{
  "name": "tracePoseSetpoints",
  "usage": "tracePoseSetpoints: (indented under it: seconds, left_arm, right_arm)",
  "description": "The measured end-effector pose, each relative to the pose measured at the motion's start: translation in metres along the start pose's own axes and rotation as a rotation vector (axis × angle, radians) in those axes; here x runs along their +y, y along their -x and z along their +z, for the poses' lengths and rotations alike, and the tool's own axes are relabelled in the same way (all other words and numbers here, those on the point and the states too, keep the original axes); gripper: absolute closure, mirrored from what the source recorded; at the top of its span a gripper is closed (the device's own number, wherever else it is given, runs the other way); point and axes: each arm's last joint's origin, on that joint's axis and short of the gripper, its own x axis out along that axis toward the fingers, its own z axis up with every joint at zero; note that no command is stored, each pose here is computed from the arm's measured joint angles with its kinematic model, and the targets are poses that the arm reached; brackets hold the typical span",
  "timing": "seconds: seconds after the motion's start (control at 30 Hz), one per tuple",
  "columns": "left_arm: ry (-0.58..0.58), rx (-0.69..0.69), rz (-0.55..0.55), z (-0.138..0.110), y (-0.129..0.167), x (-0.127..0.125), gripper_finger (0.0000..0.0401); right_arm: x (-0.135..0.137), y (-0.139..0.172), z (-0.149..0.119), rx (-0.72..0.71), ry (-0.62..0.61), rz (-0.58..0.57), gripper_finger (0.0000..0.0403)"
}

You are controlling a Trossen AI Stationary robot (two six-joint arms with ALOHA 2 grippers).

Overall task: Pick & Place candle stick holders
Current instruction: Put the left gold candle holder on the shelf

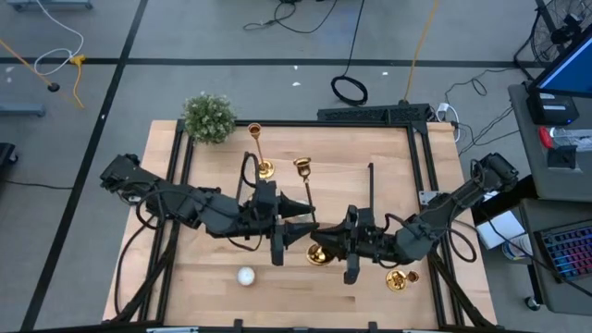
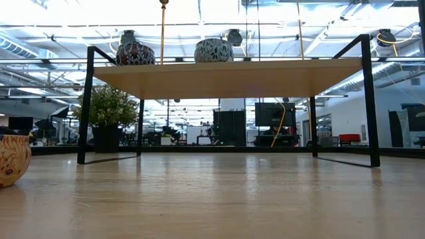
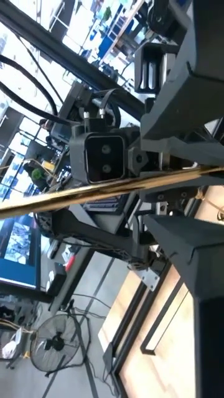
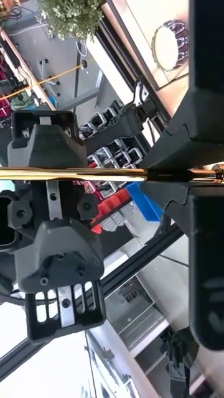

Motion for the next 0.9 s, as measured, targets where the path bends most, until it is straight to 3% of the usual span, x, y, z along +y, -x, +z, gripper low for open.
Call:
tracePoseSetpoints:
  seconds: [0.3, 0.5, 0.7, 0.9]
  left_arm:
    - [-0.007, -0.001, 0.000, 0.0002, -0.0001, 0.0001, 0.0303]
    - [-0.017, -0.009, -0.019, 0.0019, -0.0009, 0.0001, 0.0353]
    - [-0.004, -0.003, -0.048, 0.0040, -0.0030, 0.0023, 0.0382]
    - [0.006, 0.007, -0.067, 0.0051, -0.0046, 0.0043, 0.0381]
  right_arm:
    - [-0.0001, -0.0001, -0.0005, 0.002, 0.003, -0.001, 0.0388]
    - [0.0001, 0.0000, -0.0006, 0.004, 0.002, 0.003, 0.0388]
    - [-0.0003, -0.0001, -0.0012, 0.010, 0.018, 0.000, 0.0387]
    - [-0.0003, -0.0001, -0.0012, 0.009, 0.015, 0.000, 0.0386]
